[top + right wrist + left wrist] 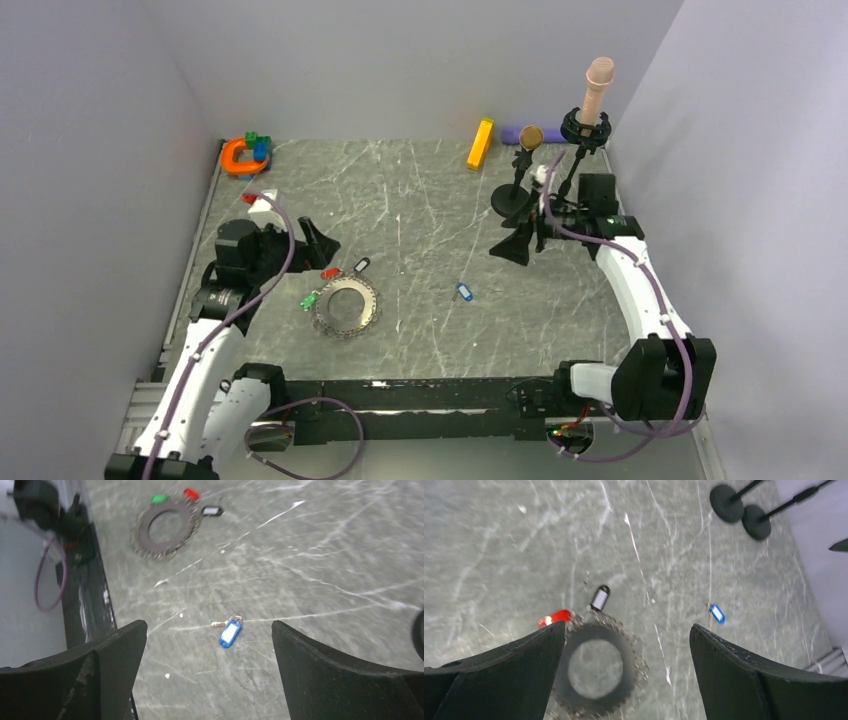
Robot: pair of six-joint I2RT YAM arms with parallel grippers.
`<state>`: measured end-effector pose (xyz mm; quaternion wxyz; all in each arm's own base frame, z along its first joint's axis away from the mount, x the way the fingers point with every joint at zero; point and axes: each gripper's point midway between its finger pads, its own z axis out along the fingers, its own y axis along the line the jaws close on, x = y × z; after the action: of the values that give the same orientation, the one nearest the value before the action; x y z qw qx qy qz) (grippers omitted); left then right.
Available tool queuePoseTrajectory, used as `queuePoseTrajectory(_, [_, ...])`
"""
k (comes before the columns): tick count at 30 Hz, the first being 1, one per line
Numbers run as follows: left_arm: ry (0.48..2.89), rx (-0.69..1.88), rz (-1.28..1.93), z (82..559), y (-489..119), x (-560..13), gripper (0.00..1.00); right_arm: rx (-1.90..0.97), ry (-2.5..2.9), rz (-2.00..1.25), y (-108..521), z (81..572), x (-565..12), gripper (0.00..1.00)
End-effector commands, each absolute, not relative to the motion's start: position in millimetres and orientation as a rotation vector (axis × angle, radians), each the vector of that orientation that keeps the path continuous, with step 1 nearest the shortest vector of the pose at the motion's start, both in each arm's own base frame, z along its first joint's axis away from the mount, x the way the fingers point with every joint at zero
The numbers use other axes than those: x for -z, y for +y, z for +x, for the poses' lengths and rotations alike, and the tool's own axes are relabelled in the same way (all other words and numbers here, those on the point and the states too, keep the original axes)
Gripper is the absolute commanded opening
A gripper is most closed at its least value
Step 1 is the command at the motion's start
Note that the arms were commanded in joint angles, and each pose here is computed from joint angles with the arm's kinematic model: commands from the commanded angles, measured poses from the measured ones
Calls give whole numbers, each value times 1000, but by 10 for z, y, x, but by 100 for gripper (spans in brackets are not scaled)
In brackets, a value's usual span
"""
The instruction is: Put the keys on the keyring
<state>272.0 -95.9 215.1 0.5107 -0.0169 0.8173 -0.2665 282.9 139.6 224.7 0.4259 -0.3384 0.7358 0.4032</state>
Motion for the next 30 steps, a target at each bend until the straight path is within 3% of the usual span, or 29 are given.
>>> queuePoseTrajectory(1, [2064,564,1,2557,-1105,-2243,98,-1025,1760,-1144,1568,2533,-2021,100])
queuePoseTrajectory(10, [2230,550,-18,2439,-1488,-1935,98,-870,1938,-1097,1445,2766,-1769,100])
queuePoseTrajectory(25, [2488,172,-236,2440,-1803,-1241,99,-869,1953,-1079,1495,2785,-1701,100])
queuePoseTrajectory(30, [2499,186,-262,2531,-1927,-1078,95,-871,1953,-1088,1518,2772,-1682,100])
